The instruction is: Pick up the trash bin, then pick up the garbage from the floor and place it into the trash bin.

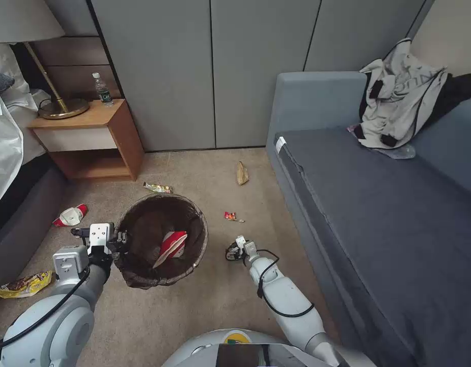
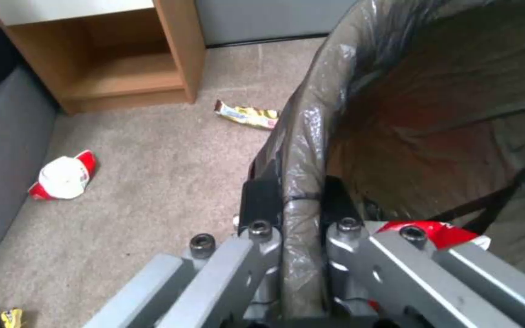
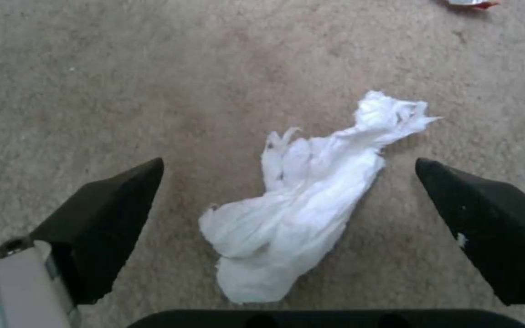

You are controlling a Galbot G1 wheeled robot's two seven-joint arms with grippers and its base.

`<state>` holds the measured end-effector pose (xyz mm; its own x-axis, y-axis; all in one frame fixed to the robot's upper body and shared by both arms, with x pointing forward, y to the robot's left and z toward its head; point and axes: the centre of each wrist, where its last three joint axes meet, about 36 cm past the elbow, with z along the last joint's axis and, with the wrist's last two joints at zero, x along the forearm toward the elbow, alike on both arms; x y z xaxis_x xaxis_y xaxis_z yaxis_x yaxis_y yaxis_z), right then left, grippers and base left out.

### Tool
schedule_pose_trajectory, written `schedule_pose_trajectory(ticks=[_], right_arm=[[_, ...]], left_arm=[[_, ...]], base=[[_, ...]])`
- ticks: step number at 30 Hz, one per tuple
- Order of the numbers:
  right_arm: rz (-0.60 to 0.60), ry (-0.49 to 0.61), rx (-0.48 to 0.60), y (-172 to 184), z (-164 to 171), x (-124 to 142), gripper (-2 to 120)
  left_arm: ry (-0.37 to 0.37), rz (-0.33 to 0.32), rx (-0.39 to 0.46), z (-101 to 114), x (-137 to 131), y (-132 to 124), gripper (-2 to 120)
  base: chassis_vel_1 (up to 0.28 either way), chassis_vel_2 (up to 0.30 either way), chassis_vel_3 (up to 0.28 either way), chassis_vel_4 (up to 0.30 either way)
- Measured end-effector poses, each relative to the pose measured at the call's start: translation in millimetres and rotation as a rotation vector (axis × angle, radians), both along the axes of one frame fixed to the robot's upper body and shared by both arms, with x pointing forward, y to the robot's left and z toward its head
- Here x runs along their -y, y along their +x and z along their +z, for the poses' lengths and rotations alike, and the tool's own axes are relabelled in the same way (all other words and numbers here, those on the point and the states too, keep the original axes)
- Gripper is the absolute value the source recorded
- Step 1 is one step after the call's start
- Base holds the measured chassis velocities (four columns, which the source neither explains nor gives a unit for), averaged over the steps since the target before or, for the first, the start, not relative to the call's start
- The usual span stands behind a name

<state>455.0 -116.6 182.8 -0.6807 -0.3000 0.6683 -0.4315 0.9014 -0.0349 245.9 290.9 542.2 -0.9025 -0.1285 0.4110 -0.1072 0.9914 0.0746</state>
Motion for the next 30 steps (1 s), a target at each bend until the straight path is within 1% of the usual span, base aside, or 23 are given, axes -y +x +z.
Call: schedule_pose_trajectory(ticks=[2,5,6,8,24,25,28,30], right_arm=[[0.0,0.0,-0.004,0.3,-1.1,-1.0,90],[-0.002,0.0,-0.008,0.0,-2.2,-1.0,88],[-0.003,-0.001,-0.011,-0.3,-3.4,-0.3,84],[-0.005,-0.002,-0.015,-0.7,-4.7,0.5,82],[-0.023,0.012,-0.031,-2.6,-10.6,0.5,78],[-0.024,0.012,-0.03,-3.0,-11.4,0.6,75],[-0.025,0.012,-0.029,-3.4,-11.6,0.4,72],[-0.026,0.014,-0.029,-3.9,-11.6,-0.9,64]], left_arm=[[-0.001,-0.001,0.003,0.4,0.0,0.5,2],[-0.001,-0.002,0.003,0.5,0.1,0.7,2],[-0.001,-0.002,0.004,0.6,0.2,0.8,2],[-0.001,-0.003,0.004,0.6,0.2,0.8,2],[-0.002,-0.008,0.007,1.4,0.3,1.8,2],[-0.004,-0.008,0.007,1.1,0.5,1.6,2],[-0.006,-0.008,0.007,1.0,0.8,1.6,2],[-0.006,-0.008,0.008,1.2,0.9,1.9,2]], base=[[0.0,0.0,0.0,0.0],[0.0,0.0,0.0,0.0],[0.0,0.0,0.0,0.0],[0.0,0.0,0.0,0.0],[0.0,0.0,0.0,0.0],[0.0,0.0,0.0,0.0],[0.0,0.0,0.0,0.0],[0.0,0.0,0.0,0.0]])
